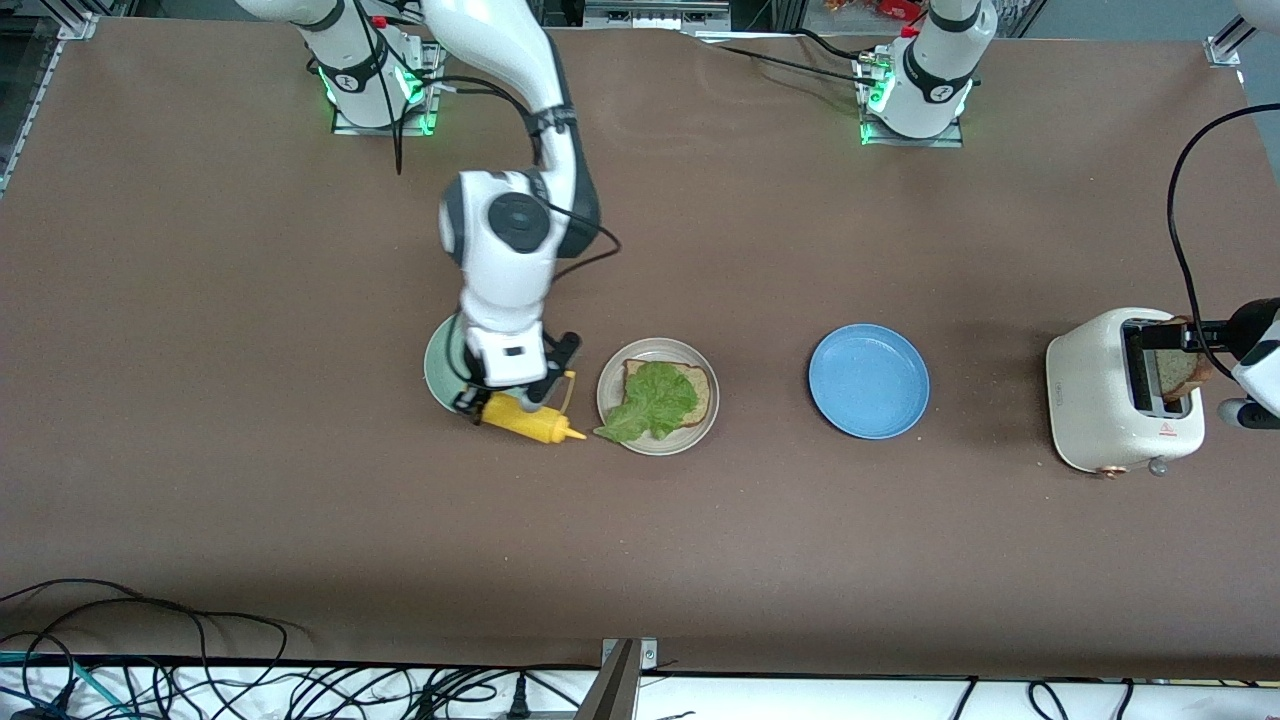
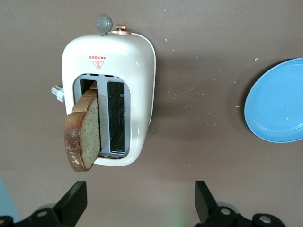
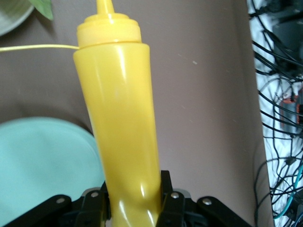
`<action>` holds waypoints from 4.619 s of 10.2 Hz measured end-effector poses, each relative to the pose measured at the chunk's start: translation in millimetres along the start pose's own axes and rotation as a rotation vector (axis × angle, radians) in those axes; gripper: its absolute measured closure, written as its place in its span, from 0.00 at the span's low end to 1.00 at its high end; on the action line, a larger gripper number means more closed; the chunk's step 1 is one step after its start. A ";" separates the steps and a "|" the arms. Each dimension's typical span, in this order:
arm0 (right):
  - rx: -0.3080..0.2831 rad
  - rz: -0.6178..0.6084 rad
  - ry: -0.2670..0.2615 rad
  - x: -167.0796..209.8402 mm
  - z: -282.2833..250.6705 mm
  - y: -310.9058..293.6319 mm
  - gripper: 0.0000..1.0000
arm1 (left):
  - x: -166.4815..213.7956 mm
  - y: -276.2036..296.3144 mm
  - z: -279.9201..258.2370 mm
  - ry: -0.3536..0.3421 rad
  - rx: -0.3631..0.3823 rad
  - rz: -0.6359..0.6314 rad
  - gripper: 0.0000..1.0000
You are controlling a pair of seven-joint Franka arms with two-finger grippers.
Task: Make sandwich on beige plate with both arms
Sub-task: 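Carry the yellow bottle back and set it down with the right gripper, then open the right gripper and draw it back from the yellow bottle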
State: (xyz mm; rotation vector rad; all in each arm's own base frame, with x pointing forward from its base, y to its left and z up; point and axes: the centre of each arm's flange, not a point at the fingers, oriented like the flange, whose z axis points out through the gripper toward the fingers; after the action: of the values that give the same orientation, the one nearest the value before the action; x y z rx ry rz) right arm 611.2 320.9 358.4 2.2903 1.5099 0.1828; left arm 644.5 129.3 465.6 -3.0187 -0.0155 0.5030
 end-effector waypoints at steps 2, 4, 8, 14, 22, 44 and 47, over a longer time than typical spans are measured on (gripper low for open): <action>0.096 -0.038 0.115 -86.2 -21.6 59.5 0.59 | 0.0 0.1 0.2 0.000 0.000 0.000 0.00; 0.184 -0.054 0.259 -183.5 -15.0 97.2 0.59 | 0.1 0.1 0.4 -0.001 0.000 0.000 0.00; 0.274 -0.008 0.506 -295.3 27.5 112.0 0.60 | 0.1 0.2 0.6 -0.001 0.000 0.000 0.00; 0.314 0.036 0.631 -351.3 52.9 118.2 0.60 | 0.1 0.0 0.6 -0.001 0.000 0.000 0.00; 0.440 0.175 1.011 -411.2 204.0 67.0 0.60 | -3.6 -18.8 3.0 -0.015 0.040 -0.026 0.00; 0.620 0.276 1.188 -528.8 311.3 -1.8 0.03 | -14.5 -91.5 89.4 0.121 0.029 0.013 0.88; 0.744 0.316 0.929 -544.9 250.1 83.1 0.03 | -21.2 -71.2 19.8 0.081 0.028 0.036 0.91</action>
State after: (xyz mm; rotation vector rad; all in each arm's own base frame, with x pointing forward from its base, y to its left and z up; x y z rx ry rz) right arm 537.3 -263.3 218.0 3.3031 1.7897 1.0504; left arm 618.3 201.2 459.6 -3.0141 0.0501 0.3805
